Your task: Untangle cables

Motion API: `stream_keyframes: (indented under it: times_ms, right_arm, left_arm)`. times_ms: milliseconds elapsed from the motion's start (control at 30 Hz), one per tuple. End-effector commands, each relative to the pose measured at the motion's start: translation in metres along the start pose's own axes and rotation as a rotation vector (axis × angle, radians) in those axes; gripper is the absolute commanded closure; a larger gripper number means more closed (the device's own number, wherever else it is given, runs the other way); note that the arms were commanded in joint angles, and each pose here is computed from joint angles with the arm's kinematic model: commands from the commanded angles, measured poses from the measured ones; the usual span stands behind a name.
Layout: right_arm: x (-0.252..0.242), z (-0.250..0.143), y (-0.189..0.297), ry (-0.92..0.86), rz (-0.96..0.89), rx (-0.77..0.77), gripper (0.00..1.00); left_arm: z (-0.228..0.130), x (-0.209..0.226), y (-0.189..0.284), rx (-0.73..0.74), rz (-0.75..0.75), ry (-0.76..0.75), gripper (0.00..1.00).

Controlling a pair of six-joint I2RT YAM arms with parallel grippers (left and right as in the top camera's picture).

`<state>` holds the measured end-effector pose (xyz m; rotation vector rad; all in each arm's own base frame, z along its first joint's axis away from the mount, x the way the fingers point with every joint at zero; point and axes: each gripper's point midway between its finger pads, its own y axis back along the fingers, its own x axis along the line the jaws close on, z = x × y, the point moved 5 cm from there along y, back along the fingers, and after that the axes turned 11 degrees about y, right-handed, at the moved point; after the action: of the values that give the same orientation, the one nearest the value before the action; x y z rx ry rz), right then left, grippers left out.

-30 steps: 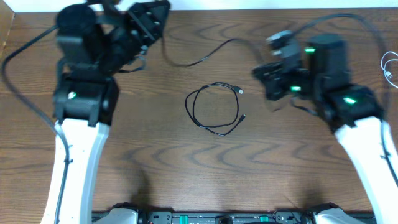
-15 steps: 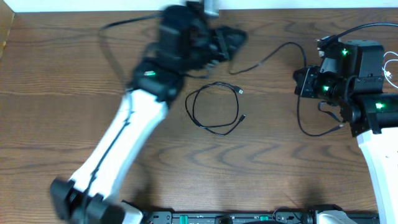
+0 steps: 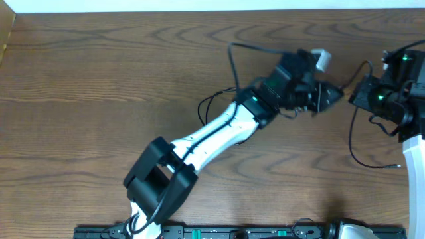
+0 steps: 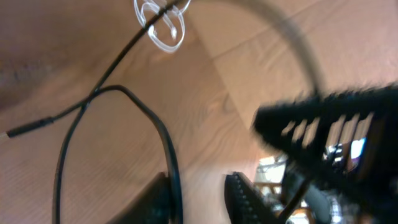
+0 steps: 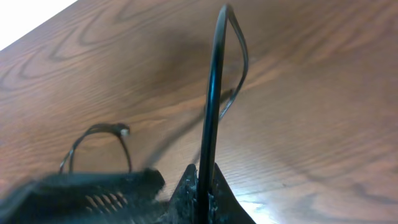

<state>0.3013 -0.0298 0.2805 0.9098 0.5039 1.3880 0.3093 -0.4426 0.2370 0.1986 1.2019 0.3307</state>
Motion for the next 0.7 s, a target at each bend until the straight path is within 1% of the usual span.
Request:
stream_keyframes:
  times_ms: [0,33,100,133,167,267,400,533,600,667]
  right_arm:
    - [-0.013,0.002,0.003,-0.040,-0.039,-0.003,0.99]
    - [-0.014,0.001,0.002,-0.043,-0.042,0.001,0.99]
    - [-0.016,0.000,0.000,-0.044,-0.053,0.011,0.99]
    - [-0.016,-0.001,-0.001,-0.043,-0.055,0.018,0.99]
    - [-0.017,-0.002,-0.004,-0.045,-0.059,0.029,0.99]
    - [-0.020,-0.006,-0.016,-0.049,-0.065,0.079,0.99]
    - [-0.022,-0.012,-0.038,-0.058,-0.062,0.152,0.99]
    - [-0.017,-0.017,-0.058,-0.034,0.012,0.219,0.99]
    - [-0.015,-0.019,-0.065,-0.019,0.046,0.240,0.99]
    - [-0.014,-0.020,-0.068,-0.018,0.058,0.251,0.99]
  left_arm:
    - [-0.002,-0.005,-0.001,0.011,0.009,-0.035,0.37]
    - [-0.004,-0.003,-0.001,0.021,0.017,-0.032,0.28]
    - [-0.004,0.005,0.002,0.033,0.046,-0.011,0.15]
    - [-0.004,0.010,0.004,0.040,0.064,0.003,0.11]
    - [-0.005,0.016,0.006,0.050,0.090,0.023,0.10]
    - [-0.008,0.036,0.014,0.086,0.170,0.060,0.09]
    - [-0.013,0.061,0.027,0.146,0.270,0.049,0.09]
    - [-0.017,0.079,0.039,0.194,0.339,0.027,0.08]
    - [-0.017,0.093,0.047,0.192,0.417,0.037,0.08]
    - [-0.015,0.110,0.057,0.164,0.535,0.054,0.08]
